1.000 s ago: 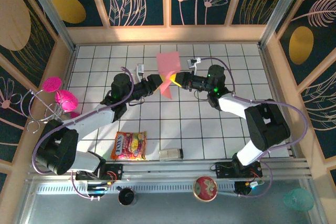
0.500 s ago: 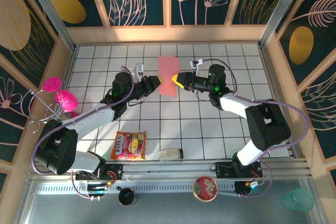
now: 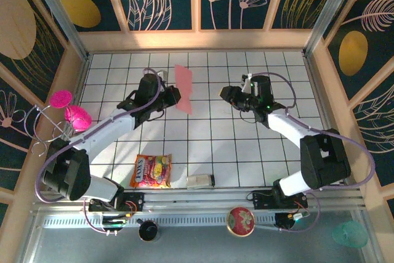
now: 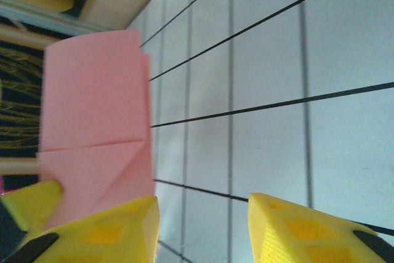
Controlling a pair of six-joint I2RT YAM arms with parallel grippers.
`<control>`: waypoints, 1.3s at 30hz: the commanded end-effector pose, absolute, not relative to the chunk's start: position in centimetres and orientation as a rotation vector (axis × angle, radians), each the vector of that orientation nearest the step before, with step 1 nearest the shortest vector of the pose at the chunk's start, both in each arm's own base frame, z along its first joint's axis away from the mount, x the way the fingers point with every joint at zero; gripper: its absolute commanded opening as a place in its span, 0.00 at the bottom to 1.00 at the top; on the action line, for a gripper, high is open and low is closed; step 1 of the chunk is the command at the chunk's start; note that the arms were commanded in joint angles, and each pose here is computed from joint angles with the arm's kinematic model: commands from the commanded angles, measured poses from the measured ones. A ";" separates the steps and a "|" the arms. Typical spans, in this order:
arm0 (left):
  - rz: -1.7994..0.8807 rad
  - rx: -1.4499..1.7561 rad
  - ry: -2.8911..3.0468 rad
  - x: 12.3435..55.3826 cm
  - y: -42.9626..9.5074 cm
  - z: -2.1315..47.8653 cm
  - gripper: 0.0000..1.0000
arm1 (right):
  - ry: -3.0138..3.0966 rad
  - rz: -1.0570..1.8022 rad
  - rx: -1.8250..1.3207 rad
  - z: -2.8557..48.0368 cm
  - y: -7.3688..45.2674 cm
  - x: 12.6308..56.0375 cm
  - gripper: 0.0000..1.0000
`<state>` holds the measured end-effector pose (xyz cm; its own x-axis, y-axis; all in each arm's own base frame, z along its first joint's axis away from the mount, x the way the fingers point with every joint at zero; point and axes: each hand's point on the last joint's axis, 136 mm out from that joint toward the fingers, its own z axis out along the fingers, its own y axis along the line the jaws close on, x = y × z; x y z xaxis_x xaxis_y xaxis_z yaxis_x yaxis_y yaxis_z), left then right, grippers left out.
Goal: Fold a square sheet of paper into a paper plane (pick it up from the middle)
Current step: Turn over the paper at the center of the table.
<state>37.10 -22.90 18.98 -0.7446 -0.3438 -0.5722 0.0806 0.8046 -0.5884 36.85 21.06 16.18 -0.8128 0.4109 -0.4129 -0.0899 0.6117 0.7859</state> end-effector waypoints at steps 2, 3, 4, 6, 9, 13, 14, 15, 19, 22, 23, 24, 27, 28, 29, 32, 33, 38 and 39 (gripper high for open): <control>-0.351 -0.154 2.416 37.1 -18.4 16.7 0.07 | 2.295 0.938 0.293 15.5 18.6 37.3 0.43; -0.284 -0.157 2.414 37.3 -17.8 16.9 0.07 | 2.298 0.926 0.300 15.4 18.5 37.3 0.42; -0.224 -0.157 2.412 37.5 -17.5 17.1 0.07 | 2.301 0.917 0.310 15.2 18.3 37.3 0.42; -0.086 -0.145 2.416 37.8 -16.9 17.1 0.07 | 2.308 0.896 0.331 14.9 17.9 37.2 0.42; 0.100 -0.097 2.418 38.1 -16.8 16.9 0.07 | 2.314 0.869 0.356 14.5 17.3 37.2 0.43; 0.306 -0.020 2.421 38.6 -16.7 16.4 0.07 | 2.315 0.847 0.384 14.3 16.6 37.1 0.43; 0.367 -0.010 2.424 38.9 -16.6 15.9 0.07 | 2.315 0.840 0.389 14.2 16.4 37.0 0.43; 0.408 0.000 2.420 39.1 -16.6 15.8 0.07 | 2.315 0.830 0.399 14.0 16.1 36.9 0.43; 0.429 0.030 2.431 39.7 -18.5 14.1 0.08 | 2.319 0.793 0.452 13.3 15.1 36.7 0.43; 0.384 0.083 2.465 39.8 -21.3 12.1 0.09 | 2.327 0.770 0.502 12.6 14.3 36.6 0.43; 0.354 0.092 2.482 39.8 -22.2 11.4 0.10 | 2.331 0.765 0.519 12.4 14.1 36.6 0.43; 0.317 0.098 2.505 39.8 -23.1 10.5 0.11 | 2.335 0.763 0.531 12.3 13.9 36.6 0.43; 0.130 0.081 2.561 39.4 -25.6 8.8 0.17 | 2.343 0.751 0.547 12.1 13.6 36.7 0.42; 0.052 0.078 2.571 39.3 -26.5 8.5 0.21 | 2.345 0.745 0.551 12.0 13.5 36.7 0.42; -0.039 0.070 2.578 39.1 -27.5 8.2 0.25 | 2.347 0.740 0.555 12.0 13.4 36.6 0.42; -0.242 0.072 2.578 38.7 -29.8 8.1 0.36 | 2.347 0.731 0.563 12.0 13.3 36.7 0.42; -0.266 0.069 2.575 38.6 -30.0 8.1 0.39 | 2.347 0.732 0.561 12.0 13.3 36.8 0.42; -0.367 0.036 2.543 39.0 -29.7 9.7 0.55 | 2.367 0.772 0.521 11.9 14.4 37.1 0.42; -0.387 0.017 2.530 39.1 -29.4 10.1 0.58 | 2.377 0.784 0.503 11.8 14.9 37.1 0.42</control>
<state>38.06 -28.80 6.34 -0.8678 0.0076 -0.4969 0.0889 0.9861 -0.1401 36.66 14.29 11.69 -0.7487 0.5193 -0.4119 0.1772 0.7556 0.6306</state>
